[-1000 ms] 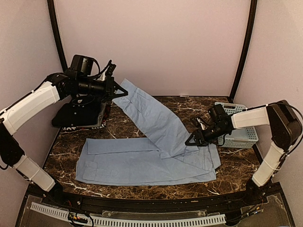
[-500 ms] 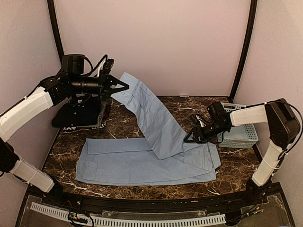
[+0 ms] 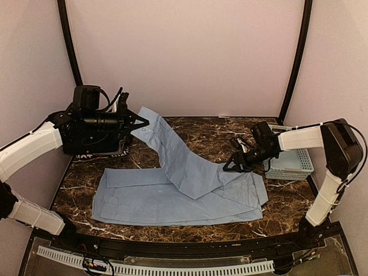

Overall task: Fold and stack the long sleeve shirts
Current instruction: Fold the sleeve of the rectangle-folded shirt.

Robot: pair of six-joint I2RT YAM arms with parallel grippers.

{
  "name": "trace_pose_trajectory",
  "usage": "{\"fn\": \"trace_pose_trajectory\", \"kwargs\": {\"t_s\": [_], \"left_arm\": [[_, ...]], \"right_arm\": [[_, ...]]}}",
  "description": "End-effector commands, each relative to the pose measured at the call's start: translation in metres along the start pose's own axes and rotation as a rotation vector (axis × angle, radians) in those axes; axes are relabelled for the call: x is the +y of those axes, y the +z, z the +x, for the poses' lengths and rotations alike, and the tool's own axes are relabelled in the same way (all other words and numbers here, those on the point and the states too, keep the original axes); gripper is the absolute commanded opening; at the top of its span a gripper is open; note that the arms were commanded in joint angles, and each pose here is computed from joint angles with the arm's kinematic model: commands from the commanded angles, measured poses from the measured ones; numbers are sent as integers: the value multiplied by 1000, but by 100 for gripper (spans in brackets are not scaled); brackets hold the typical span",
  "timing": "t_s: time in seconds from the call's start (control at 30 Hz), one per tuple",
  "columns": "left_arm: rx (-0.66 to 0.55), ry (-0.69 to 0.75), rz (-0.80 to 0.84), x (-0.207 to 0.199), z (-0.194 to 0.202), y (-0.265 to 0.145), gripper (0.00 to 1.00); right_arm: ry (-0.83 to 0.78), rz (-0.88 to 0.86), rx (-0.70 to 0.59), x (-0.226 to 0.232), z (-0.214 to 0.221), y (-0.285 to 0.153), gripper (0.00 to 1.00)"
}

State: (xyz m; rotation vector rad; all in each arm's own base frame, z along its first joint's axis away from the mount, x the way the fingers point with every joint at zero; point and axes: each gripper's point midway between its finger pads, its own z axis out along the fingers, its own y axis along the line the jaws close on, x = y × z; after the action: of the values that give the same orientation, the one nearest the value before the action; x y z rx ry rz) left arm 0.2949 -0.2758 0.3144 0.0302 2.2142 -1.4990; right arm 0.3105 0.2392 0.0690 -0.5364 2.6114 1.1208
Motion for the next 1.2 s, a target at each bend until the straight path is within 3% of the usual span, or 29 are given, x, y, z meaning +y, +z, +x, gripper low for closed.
{"fn": "trace_pose_trajectory", "kwargs": {"t_s": [0.0, 0.5, 0.83, 1.0, 1.17], "left_arm": [[-58, 5, -104, 27, -2, -12, 0], [-38, -54, -367, 128, 35, -24, 4], [4, -93, -445, 176, 50, -25, 6], [-30, -66, -408, 162, 37, -28, 5], [-53, -94, -241, 118, 21, -22, 0]], "right_arm": [[-8, 22, -6, -4, -6, -2, 62], [-10, 64, -3, -10, -6, -4, 64], [-15, 80, -3, -10, -6, -7, 65], [-22, 91, -11, -8, -7, -11, 66], [-34, 100, -39, -1, -14, -21, 66]]}}
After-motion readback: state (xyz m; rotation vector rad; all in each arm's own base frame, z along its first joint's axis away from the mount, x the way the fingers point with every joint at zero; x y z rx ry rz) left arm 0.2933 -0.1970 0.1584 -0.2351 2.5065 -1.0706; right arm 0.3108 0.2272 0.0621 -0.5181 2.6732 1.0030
